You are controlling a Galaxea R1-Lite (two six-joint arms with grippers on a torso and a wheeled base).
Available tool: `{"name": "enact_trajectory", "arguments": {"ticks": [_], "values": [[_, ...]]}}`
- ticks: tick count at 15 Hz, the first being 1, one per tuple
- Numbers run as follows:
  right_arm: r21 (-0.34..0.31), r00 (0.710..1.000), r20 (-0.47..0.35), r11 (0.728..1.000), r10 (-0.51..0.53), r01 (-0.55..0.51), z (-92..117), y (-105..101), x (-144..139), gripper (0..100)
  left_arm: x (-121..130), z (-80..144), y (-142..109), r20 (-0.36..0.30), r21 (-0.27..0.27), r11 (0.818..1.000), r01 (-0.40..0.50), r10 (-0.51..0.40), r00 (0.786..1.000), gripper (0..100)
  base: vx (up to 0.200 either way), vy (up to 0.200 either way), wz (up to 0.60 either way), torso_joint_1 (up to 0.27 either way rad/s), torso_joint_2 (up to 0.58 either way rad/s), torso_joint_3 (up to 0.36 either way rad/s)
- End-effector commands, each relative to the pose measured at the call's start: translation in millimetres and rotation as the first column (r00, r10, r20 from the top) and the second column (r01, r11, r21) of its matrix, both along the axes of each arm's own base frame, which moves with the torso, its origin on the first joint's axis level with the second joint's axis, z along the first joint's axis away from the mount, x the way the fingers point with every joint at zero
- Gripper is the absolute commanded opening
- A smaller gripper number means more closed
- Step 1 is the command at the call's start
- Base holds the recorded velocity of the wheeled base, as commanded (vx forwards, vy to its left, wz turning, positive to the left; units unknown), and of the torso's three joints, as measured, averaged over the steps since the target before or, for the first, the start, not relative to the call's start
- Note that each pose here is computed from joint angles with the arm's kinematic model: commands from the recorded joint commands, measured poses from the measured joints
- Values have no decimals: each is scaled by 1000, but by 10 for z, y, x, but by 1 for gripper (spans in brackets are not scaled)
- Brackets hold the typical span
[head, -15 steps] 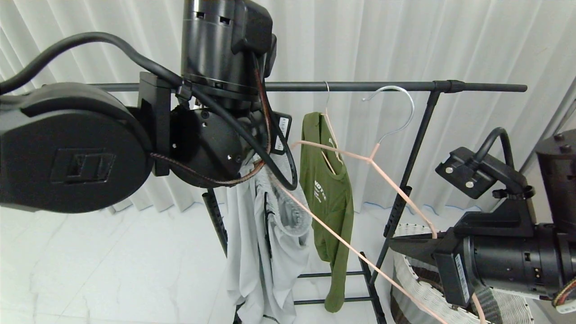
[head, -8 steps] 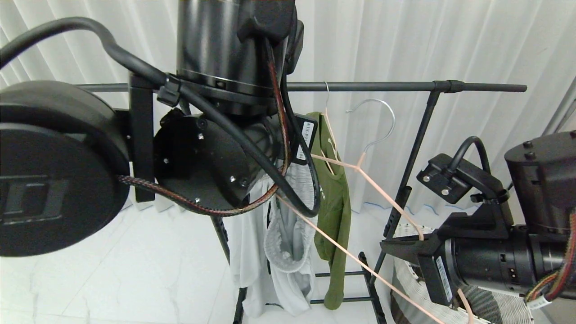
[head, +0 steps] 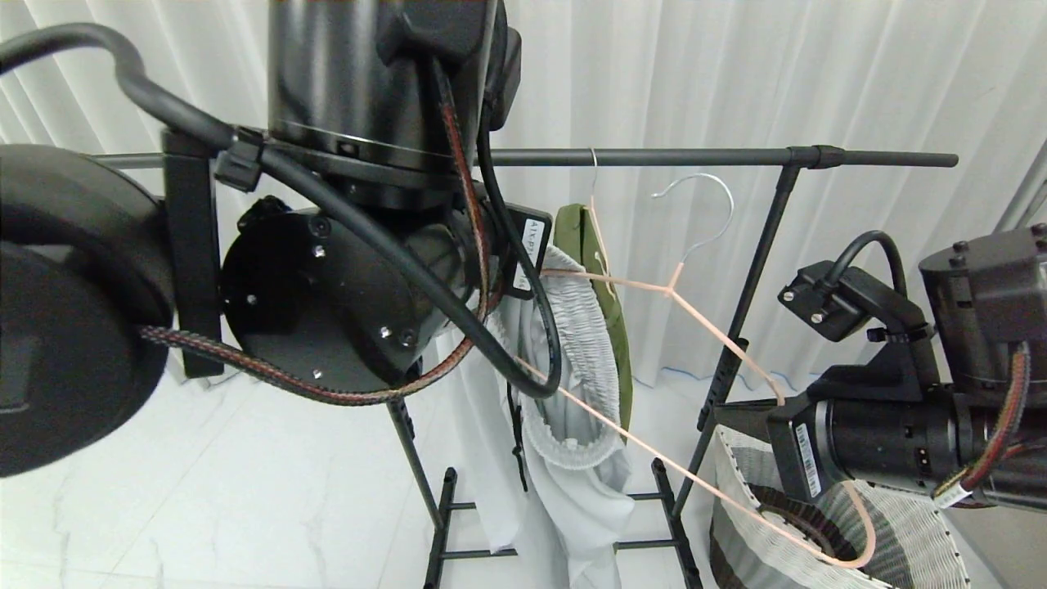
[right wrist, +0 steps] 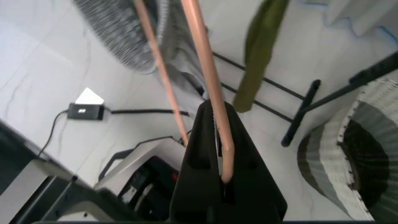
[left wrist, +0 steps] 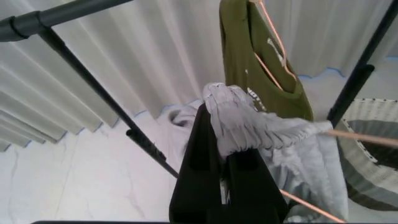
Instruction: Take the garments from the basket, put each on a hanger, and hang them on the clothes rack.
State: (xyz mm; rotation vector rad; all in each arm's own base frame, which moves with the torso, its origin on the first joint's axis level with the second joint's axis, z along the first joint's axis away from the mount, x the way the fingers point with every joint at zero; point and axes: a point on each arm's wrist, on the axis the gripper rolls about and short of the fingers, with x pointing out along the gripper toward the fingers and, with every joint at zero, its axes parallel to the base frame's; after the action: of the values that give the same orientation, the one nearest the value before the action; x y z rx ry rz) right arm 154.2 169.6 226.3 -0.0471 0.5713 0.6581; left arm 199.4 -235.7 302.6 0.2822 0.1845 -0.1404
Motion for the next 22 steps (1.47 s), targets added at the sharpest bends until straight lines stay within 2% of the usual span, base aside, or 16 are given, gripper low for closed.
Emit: {"name": "enact_trajectory", "arguments": {"ticks": [1, 4, 8, 12, 16, 22], "values": [[11, 1000, 8, 1000, -1, 1, 15, 0, 7, 0, -139, 13, -92, 1, -12, 998, 55, -55, 998, 0, 0, 0, 0, 0, 0, 0], [20, 999, 16, 999, 47, -47, -18, 144, -12, 0, -198, -38, -237, -15, -58, 995, 84, -85, 996, 0, 0, 0, 0, 0, 0, 0], [38, 996, 33, 996, 83, -85, -90, 357, 38, 0, -195, -42, -242, -16, -66, 994, 83, -85, 996, 0, 0, 0, 0, 0, 0, 0], [27, 994, 12, 994, 104, -105, -162, 524, 61, 0, -197, -30, -239, -16, -96, 992, 79, -81, 997, 0, 0, 0, 0, 0, 0, 0], [68, 998, 13, 996, 63, -64, -89, 485, 106, 0, -216, -26, -190, -18, -103, 992, 73, -75, 997, 0, 0, 0, 0, 0, 0, 0], [220, 988, 149, 973, 41, -73, 54, 448, 111, 0, -206, -159, -120, -47, -71, 996, 57, -60, 997, 0, 0, 0, 0, 0, 0, 0]]}}
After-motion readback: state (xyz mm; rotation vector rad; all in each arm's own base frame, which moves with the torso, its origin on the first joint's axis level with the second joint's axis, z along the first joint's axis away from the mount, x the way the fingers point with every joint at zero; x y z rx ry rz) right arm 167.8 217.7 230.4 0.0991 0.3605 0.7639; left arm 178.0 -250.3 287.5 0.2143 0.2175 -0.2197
